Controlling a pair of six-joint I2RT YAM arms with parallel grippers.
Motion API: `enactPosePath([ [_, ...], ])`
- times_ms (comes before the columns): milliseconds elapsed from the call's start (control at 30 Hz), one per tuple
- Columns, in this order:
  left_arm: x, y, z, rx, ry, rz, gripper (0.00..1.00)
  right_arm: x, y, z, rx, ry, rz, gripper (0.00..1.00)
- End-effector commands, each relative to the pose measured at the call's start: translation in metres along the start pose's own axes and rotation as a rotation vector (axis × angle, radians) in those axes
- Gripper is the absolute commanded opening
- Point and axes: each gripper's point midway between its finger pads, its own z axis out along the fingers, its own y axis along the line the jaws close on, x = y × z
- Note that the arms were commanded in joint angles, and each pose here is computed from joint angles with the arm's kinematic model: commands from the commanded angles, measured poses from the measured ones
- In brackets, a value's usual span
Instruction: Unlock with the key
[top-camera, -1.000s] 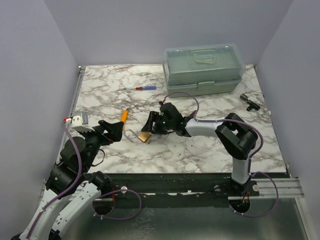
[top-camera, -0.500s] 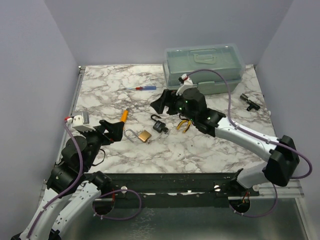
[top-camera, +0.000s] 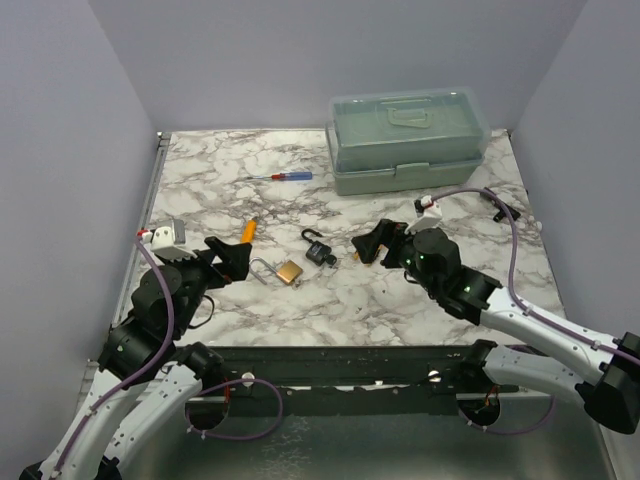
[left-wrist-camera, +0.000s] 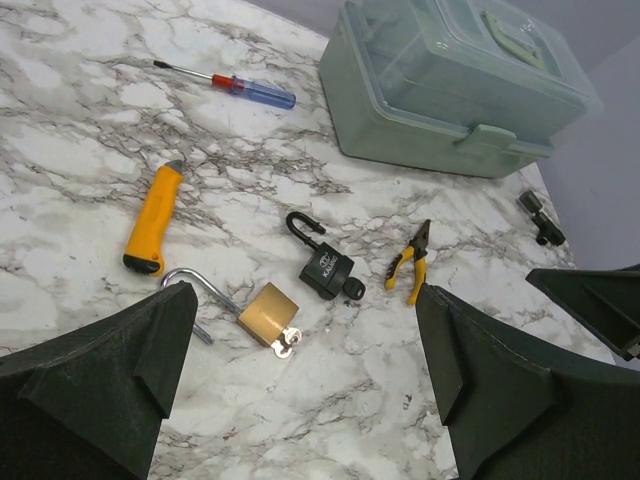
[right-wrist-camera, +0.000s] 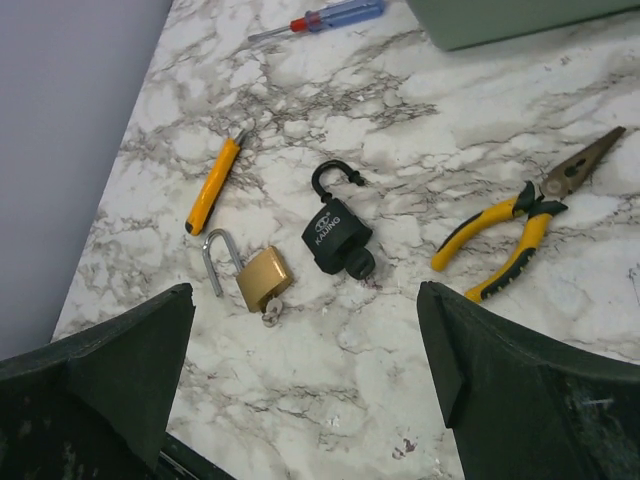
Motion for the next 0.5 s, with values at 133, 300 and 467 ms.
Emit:
enactPosePath([
  [133, 0.004, 0.008, 0.005, -0.041, 0.005, 0.016, 0.99, 0.034, -0.044, -0.016, 0.174, 0.065, 0.134, 1.0],
  [300, 0.004, 0.009, 0.005, -0.045, 0.006, 0.017, 0.99, 0.048, -0.05, -0.02, 0.148, 0.066, 0.145, 1.0],
  [467, 0.005, 0.009, 0.006, -0.047, 0.008, 0.018, 0.99, 0.047, -0.047, -0.02, 0.112, 0.054, 0.135, 1.0],
])
